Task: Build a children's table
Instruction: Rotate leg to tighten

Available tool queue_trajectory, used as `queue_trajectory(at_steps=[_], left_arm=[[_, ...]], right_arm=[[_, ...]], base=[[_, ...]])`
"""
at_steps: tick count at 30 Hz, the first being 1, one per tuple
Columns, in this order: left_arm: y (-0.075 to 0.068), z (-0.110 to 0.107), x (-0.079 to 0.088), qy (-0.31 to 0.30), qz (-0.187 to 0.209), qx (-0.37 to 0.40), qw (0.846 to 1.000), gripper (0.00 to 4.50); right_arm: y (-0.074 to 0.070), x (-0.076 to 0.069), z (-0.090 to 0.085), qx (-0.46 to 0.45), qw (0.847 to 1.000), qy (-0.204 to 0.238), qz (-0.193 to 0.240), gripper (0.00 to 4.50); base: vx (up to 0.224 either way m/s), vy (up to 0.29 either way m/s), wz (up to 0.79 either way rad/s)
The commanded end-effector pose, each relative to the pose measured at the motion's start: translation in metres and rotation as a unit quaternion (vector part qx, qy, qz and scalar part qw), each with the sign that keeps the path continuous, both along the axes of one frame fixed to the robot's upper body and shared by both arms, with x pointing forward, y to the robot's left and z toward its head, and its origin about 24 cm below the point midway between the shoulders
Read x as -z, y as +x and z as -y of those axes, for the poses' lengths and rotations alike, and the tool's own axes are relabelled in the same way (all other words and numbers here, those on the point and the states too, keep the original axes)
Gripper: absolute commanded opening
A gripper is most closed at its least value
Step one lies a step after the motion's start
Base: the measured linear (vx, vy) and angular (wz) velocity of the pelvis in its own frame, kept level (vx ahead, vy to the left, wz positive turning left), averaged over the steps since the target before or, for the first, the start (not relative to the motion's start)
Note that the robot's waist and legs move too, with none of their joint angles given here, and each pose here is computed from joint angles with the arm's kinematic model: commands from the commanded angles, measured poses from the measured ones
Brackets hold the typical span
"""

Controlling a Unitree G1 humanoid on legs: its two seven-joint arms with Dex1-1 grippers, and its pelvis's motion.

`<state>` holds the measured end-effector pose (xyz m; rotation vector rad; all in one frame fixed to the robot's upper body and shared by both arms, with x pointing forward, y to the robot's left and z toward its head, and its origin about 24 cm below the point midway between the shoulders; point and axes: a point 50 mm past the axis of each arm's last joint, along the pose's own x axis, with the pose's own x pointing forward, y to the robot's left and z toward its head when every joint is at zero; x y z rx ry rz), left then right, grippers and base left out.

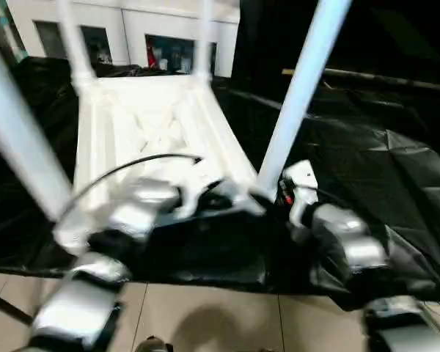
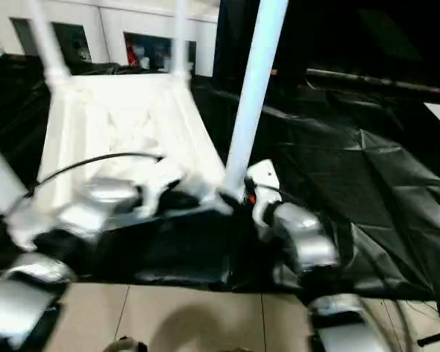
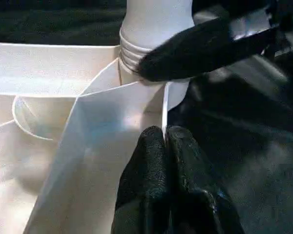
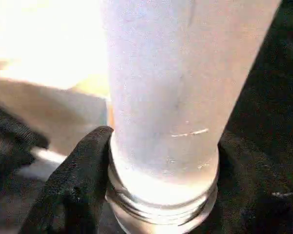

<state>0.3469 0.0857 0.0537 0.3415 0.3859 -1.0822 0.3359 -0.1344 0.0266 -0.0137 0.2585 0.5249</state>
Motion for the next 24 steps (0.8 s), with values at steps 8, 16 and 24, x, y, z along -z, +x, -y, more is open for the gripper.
queue_trajectory(at_steps=[8, 16, 24], left_arm=[[0.005, 0.030, 0.014, 0.044, -0.007, -0.075, 0.996, 0.00], [0.007, 0.013, 0.008, 0.054, 0.000, -0.024, 0.998, 0.00], [-0.009, -0.025, 0.001, 0.080, -0.040, 0.133, 0.987, 0.00]], right_arm=[[0.003, -0.001, -0.045, 0.038, 0.999, 0.011, 0.000, 3.28], [0.001, -0.024, -0.023, -0.038, 0.998, 0.019, 0.036, 3.77], [-0.022, -0.051, 0.034, -0.173, 0.984, -0.021, 0.044, 3.77]], base=[[0.000, 0.000, 0.00], [0.000, 0.000, 0.00], [0.000, 0.000, 0.00]])
